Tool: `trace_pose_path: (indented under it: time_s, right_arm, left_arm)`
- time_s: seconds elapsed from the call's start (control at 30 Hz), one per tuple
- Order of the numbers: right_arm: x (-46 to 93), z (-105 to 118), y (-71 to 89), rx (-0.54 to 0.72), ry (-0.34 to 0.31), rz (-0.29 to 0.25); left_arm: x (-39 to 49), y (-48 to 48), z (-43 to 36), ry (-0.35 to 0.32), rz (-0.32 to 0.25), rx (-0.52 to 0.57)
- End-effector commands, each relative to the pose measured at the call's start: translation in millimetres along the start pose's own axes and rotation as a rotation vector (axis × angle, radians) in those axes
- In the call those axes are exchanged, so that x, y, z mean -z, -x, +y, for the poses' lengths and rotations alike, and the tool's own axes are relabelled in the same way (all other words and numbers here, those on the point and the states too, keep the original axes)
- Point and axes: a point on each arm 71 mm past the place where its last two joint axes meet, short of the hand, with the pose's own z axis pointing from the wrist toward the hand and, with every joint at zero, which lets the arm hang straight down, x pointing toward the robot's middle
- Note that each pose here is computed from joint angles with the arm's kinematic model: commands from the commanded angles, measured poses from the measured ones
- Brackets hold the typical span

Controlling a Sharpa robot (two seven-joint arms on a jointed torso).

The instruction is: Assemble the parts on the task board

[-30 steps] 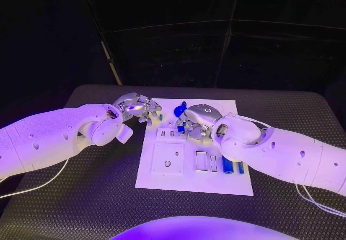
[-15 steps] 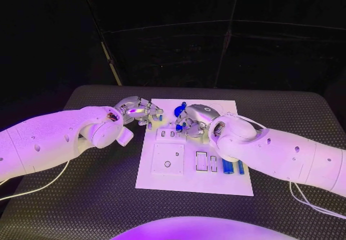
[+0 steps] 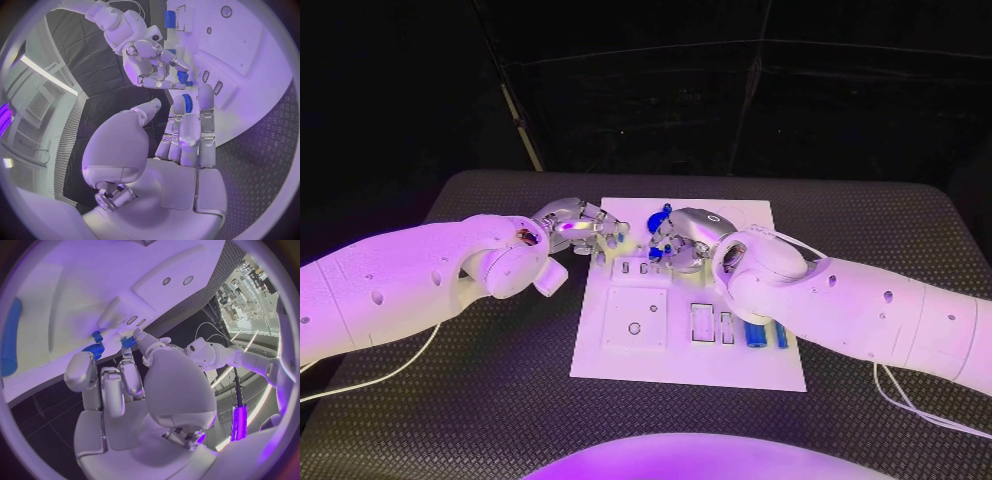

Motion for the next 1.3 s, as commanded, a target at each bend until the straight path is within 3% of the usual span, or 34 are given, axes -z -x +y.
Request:
trace_pose_path:
  time_s: [0.03,0.4,0.9,1.3]
  right_arm:
    - [0.6,0.1,3.5,-0.025,-0.017,-0.038]
    - [12.0,-1.7,13.7,-0.078,0.021,-0.140]
    - [15.1,4.5,14.8,-0.107,0.053,-0.153]
    - [15.0,8.2,14.8,-0.113,0.067,-0.160]
  left_arm:
    - [0.2,-7.0,3.2,0.032,0.064,-0.006]
    - [0.9,-15.3,11.7,0.027,0.064,0.010]
    - [-6.2,-24.7,6.4,-0.032,0.045,0.056]
    - [-8.5,-29.0,5.1,-0.036,0.060,0.060]
